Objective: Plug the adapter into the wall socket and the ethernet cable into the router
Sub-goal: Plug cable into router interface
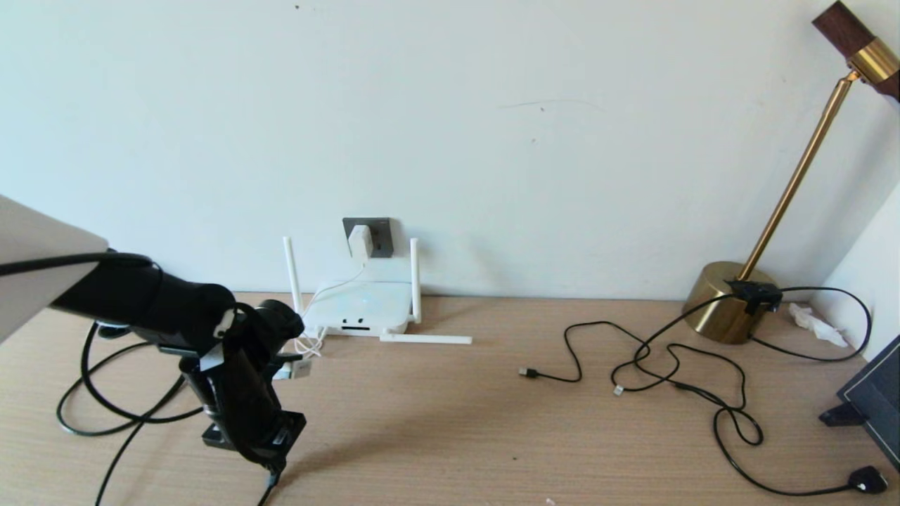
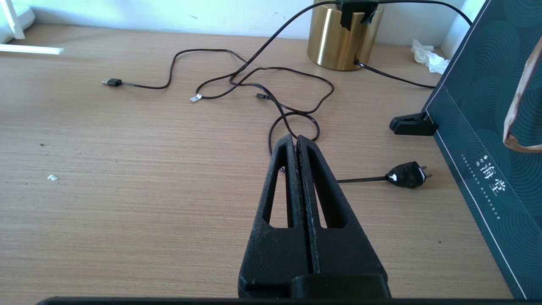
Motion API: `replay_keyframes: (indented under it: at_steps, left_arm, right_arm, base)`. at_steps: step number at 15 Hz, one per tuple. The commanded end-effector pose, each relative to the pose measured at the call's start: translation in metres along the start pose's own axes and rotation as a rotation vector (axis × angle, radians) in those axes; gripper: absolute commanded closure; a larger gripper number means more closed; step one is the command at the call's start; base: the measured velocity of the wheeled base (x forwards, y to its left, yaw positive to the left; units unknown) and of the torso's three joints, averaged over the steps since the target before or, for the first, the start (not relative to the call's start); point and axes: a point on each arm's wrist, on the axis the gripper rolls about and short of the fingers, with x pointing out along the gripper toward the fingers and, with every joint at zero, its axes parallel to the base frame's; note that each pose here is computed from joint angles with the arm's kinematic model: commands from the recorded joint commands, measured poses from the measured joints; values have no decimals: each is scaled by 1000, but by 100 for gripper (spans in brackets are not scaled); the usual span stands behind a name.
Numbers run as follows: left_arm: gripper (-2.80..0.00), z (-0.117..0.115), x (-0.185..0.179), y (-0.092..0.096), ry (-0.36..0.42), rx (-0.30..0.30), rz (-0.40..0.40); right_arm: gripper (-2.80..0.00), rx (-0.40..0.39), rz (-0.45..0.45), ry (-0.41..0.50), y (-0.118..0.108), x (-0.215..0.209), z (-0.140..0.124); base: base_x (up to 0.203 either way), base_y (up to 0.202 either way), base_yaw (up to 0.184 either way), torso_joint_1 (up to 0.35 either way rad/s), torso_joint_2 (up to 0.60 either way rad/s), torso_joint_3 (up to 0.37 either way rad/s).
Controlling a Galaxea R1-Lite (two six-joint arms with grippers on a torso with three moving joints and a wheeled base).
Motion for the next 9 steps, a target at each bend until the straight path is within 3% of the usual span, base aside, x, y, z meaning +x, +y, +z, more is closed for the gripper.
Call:
replay_keyframes:
  at_steps: [1,7,9]
  left_arm:
    - [0,-2,13,4,-140,-14,3]
    - [0,-22,43,5,-450,-48,20]
    - [0,-35,51,5,-507,-61,43]
  right_arm:
    - [0,-2,0,2,0,0,0]
    - [0,-1,0,2,0,0,0]
    - [0,-1,0,2,0,0,0]
  base:
    - [0,0,0,0,0,0]
    - [0,0,0,0,0,0]
    - [0,0,0,0,0,0]
